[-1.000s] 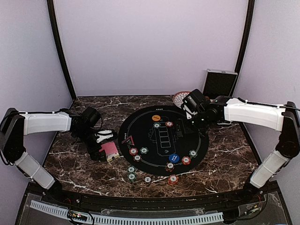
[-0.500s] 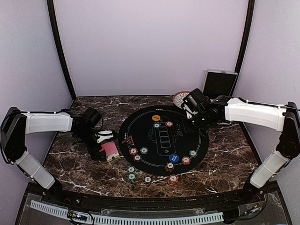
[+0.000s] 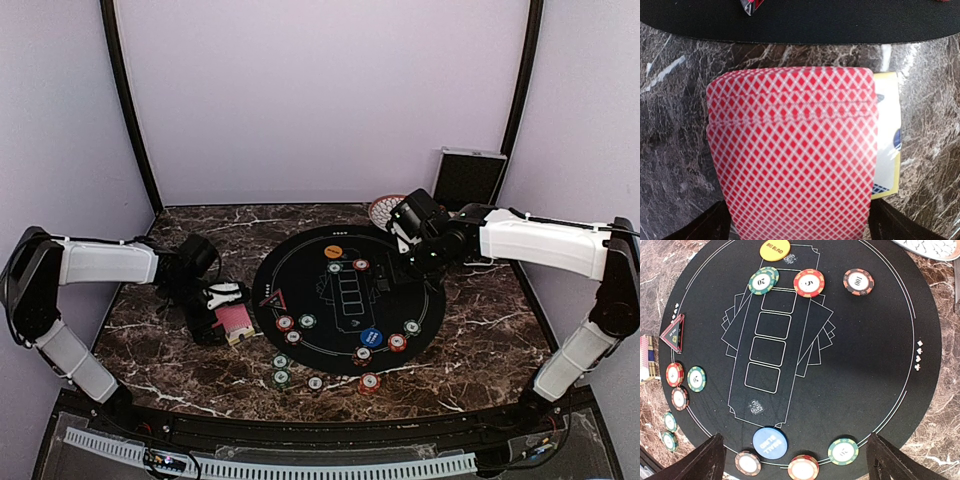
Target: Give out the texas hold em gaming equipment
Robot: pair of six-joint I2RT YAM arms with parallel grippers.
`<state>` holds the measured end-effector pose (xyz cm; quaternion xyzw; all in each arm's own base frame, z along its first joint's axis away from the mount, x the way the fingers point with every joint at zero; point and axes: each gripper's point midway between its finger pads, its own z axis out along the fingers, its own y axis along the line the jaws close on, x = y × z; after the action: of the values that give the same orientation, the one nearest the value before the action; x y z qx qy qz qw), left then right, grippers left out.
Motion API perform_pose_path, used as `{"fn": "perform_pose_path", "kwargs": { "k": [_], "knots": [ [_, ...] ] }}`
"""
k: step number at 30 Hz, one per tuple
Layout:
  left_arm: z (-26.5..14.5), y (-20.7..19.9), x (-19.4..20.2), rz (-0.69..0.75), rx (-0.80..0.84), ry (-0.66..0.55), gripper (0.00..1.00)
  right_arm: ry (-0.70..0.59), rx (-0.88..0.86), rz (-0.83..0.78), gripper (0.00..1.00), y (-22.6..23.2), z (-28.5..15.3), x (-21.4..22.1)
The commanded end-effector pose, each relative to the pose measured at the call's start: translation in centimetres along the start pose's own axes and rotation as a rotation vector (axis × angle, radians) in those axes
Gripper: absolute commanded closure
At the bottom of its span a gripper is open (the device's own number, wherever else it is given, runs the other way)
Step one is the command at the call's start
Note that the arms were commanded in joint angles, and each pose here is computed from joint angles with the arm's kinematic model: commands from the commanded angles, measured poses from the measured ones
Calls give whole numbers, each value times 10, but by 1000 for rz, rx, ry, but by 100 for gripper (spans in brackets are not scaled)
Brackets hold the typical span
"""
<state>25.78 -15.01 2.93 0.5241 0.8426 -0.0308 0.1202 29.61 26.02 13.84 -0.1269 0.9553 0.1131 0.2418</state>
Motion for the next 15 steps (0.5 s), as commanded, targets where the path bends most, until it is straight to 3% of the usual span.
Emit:
{"fn": "perform_pose_path", "kwargs": {
  "k": [1,15],
  "knots": [
    [6,4,1,-11,-24,14,1,-46,-30,7,1,5,-11,-13],
    [6,-1,0,7,1,3,1,-48,-40,10,3,7,-10,-13]
  ]
}}
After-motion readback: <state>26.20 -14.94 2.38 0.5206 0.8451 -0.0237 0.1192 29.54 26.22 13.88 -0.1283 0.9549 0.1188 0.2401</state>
